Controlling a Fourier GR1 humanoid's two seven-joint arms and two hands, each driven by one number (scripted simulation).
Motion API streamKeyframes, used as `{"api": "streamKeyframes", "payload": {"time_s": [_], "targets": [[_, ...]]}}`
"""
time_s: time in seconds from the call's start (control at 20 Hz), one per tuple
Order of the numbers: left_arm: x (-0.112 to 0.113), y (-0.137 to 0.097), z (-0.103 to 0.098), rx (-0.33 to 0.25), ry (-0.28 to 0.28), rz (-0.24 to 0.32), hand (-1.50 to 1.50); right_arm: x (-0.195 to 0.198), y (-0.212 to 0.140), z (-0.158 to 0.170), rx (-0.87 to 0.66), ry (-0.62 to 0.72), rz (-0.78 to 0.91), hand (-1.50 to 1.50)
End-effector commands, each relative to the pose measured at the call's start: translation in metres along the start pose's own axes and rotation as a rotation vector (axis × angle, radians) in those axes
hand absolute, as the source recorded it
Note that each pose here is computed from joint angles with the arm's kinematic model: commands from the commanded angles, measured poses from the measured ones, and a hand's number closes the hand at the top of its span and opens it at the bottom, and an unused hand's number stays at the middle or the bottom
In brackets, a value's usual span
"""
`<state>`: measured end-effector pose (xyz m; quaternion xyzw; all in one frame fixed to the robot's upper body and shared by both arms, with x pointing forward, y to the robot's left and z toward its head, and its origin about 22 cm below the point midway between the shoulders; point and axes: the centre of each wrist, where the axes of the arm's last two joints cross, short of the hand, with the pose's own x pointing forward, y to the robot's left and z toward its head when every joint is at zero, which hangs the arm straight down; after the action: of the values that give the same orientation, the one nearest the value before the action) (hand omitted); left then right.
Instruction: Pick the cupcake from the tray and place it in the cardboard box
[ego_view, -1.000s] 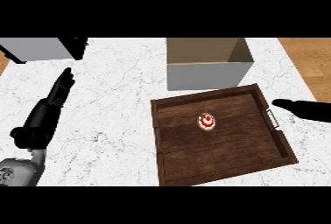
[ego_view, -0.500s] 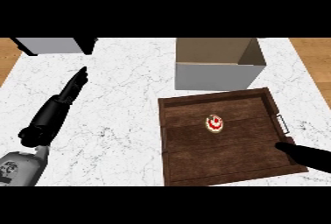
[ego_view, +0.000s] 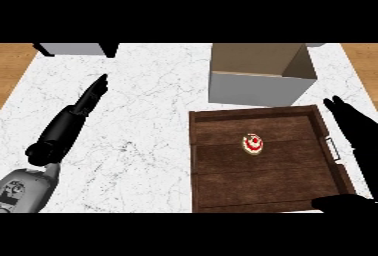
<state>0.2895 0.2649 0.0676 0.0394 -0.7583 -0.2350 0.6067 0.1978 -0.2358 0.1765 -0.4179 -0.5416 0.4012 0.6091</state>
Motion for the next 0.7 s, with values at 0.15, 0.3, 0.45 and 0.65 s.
{"api": "streamKeyframes", "payload": {"time_s": [0.15,0.3,0.45,0.65], "targets": [[-0.003,-0.012,-0.002,-0.050,0.006,0.018,0.00,0.056,0.007,-0.016,0.144,0.102,0.187,-1.50],[0.003,-0.003,-0.010,-0.021,-0.017,0.006,0.00,0.073,0.028,-0.021,0.197,0.129,0.199,-1.50],[-0.005,-0.005,-0.006,-0.010,0.003,0.004,0.00,0.087,0.038,-0.031,0.236,0.168,0.220,-1.50],[0.004,0.000,-0.015,0.017,0.005,-0.016,0.00,0.101,0.057,-0.042,0.285,0.213,0.183,-1.50]]}}
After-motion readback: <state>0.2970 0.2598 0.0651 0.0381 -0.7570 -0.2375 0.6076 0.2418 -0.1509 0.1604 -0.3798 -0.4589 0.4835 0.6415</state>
